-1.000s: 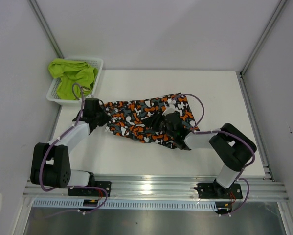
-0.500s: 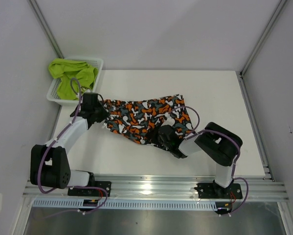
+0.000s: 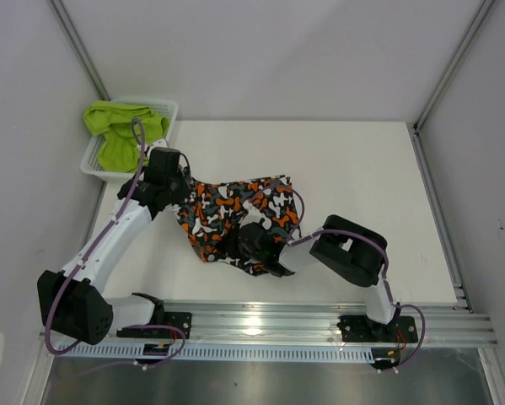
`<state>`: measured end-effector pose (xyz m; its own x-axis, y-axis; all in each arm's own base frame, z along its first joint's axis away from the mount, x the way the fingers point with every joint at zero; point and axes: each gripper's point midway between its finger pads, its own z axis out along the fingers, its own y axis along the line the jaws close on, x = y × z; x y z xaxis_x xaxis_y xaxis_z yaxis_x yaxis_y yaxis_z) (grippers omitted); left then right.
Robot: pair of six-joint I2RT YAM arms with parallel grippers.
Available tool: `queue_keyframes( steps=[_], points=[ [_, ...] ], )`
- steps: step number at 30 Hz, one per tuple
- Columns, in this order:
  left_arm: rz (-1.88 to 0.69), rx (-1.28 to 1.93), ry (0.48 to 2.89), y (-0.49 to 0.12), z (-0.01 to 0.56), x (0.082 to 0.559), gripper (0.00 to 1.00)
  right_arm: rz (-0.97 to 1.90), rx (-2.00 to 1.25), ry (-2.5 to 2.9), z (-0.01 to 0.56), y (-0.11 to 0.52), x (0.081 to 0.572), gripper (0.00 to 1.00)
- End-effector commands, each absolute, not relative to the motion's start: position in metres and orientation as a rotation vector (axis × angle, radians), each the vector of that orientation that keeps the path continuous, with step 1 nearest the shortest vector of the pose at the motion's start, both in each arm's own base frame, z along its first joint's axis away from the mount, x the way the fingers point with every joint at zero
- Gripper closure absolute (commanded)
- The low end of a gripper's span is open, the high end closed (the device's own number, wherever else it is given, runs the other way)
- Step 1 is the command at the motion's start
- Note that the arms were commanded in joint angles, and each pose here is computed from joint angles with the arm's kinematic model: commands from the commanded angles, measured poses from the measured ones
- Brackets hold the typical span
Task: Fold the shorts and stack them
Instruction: Fold the shorts
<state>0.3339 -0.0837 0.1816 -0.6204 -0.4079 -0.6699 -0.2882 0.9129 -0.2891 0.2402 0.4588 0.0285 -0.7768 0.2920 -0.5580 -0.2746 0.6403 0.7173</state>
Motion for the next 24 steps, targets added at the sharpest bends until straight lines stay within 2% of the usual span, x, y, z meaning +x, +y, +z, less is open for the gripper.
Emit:
queue_keyframes(
  steps=[1, 5, 6, 9, 16, 24],
  points=[
    [-0.078, -0.476, 2.226, -0.065, 0.210, 0.327, 1.00, 1.123, -0.020, 2.160, 0.059, 0.456, 0.256, 0.76],
    [-0.046, -0.446, 2.237, -0.064, 0.222, 0.330, 1.00, 1.061, -0.055, 2.112, 0.102, 0.443, 0.268, 0.68],
    [-0.039, -0.440, 2.239, -0.064, 0.223, 0.331, 1.00, 1.063, -0.045, 2.075, 0.125, 0.437, 0.272, 0.67],
    [-0.037, -0.424, 2.236, -0.066, 0.227, 0.333, 1.00, 0.970, -0.018, 2.077, 0.144, 0.407, 0.286, 0.66],
    [-0.042, -0.399, 2.242, -0.070, 0.227, 0.335, 1.00, 0.837, 0.064, 2.155, 0.129, 0.323, 0.301, 0.69],
    [0.006, -0.362, 2.268, -0.078, 0.226, 0.341, 1.00, 0.791, -0.010, 2.297, 0.072, 0.321, 0.273, 0.71]
  ],
)
